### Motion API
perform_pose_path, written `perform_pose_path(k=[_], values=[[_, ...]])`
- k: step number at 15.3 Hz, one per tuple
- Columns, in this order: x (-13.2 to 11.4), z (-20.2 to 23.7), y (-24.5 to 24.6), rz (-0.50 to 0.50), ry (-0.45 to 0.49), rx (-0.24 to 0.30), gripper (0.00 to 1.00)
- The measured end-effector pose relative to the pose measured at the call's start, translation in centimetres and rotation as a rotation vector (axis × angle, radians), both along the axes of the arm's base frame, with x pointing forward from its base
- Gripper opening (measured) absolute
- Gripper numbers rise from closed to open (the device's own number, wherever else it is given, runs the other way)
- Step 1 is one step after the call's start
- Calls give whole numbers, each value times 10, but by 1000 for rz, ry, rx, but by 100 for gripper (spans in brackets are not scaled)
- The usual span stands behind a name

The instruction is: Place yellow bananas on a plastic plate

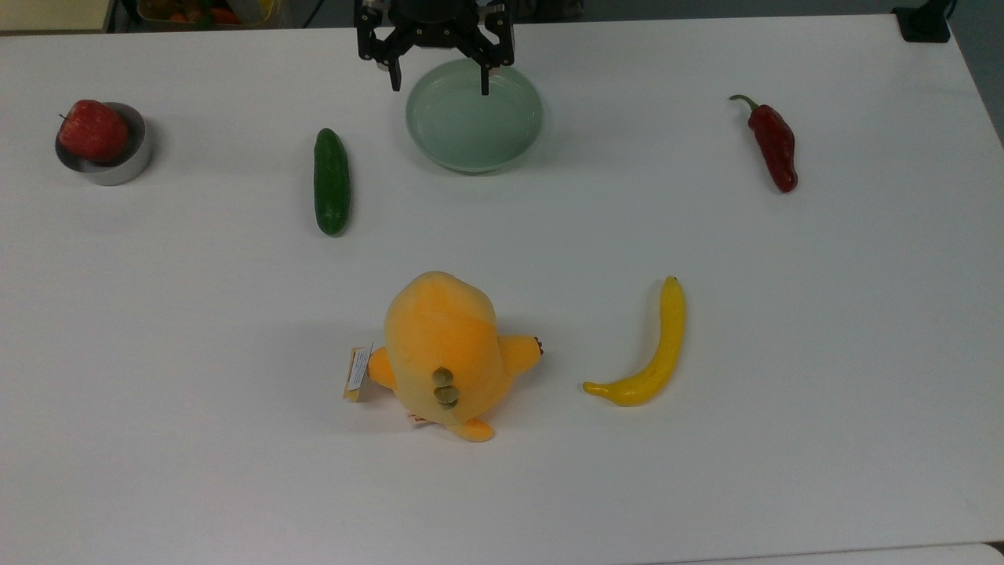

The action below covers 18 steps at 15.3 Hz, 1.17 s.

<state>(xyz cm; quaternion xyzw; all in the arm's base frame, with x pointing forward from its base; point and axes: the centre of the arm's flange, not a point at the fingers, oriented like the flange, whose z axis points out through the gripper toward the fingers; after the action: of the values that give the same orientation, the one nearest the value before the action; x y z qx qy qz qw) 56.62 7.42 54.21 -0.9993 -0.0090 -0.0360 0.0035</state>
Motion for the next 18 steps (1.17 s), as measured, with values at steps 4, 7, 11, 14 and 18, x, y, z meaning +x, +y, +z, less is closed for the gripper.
perform_pose_path(k=[4, 7, 11, 14, 18], values=[[-3, -17, -2, 84, 38, -10, 100], [-4, -23, -2, 92, 51, -11, 100], [-3, -24, -7, 92, 52, -11, 100], [-3, -24, -8, 91, 52, -11, 100], [-3, -24, -11, 86, 52, -11, 100]])
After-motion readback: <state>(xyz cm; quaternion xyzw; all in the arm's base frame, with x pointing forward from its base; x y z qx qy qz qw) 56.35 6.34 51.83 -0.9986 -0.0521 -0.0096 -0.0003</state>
